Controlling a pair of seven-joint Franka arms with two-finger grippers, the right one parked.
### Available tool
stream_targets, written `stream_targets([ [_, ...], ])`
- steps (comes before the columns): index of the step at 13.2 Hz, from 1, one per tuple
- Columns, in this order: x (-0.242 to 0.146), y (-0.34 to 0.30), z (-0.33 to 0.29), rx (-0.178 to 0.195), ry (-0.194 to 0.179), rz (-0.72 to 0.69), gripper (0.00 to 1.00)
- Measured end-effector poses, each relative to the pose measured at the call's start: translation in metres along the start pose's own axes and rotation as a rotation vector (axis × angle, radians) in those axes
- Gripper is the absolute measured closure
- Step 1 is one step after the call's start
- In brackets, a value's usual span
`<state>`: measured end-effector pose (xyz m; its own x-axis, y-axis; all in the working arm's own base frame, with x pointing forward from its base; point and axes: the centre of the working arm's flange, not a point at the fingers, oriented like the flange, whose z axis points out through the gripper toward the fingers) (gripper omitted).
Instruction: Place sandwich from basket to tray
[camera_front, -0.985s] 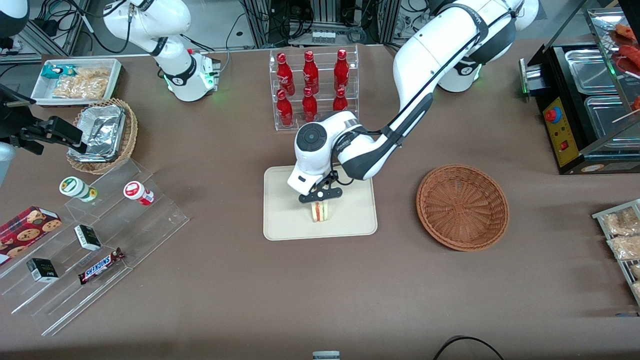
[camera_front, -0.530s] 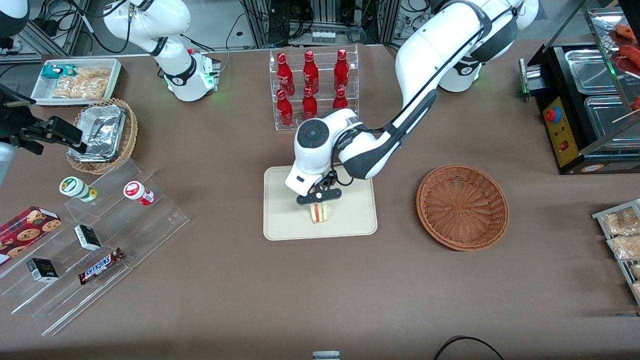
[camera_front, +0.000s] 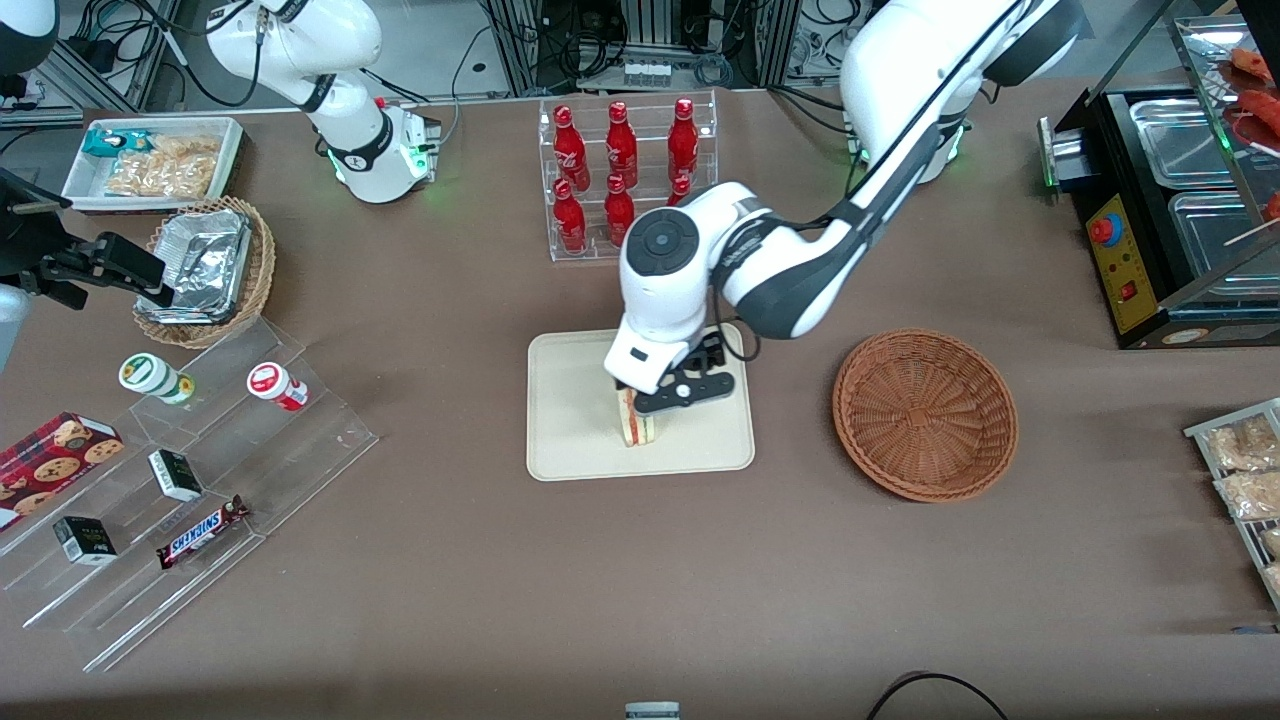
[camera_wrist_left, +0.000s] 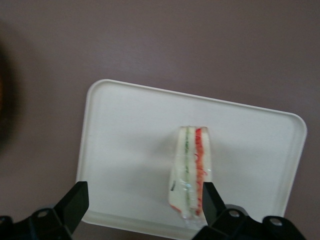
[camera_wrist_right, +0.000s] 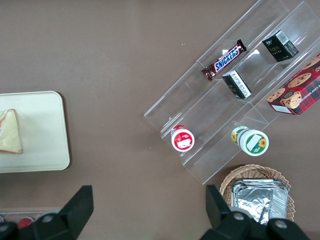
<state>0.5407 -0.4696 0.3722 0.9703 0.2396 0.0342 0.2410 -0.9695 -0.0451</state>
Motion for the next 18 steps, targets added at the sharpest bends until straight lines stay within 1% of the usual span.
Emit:
stream_targets([
  [2,0.019,-0.024,-0.005,0.047,-0.015,-0.032,0.0],
  [5,0.048,-0.064,-0.013,0.086,-0.018,-0.075,0.0],
  [7,0.053,-0.089,-0.021,0.109,-0.008,-0.082,0.0],
  [9,0.056,-0.118,-0.029,0.137,0.001,-0.06,0.0],
  [11,0.06,-0.147,-0.034,0.157,-0.002,-0.047,0.0],
  [13,0.065,-0.175,-0.041,0.157,-0.023,-0.032,0.0],
  [16,0.07,-0.219,-0.054,0.134,-0.069,0.016,0.0],
  [18,0.065,-0.245,-0.064,0.117,-0.099,0.06,0.0],
])
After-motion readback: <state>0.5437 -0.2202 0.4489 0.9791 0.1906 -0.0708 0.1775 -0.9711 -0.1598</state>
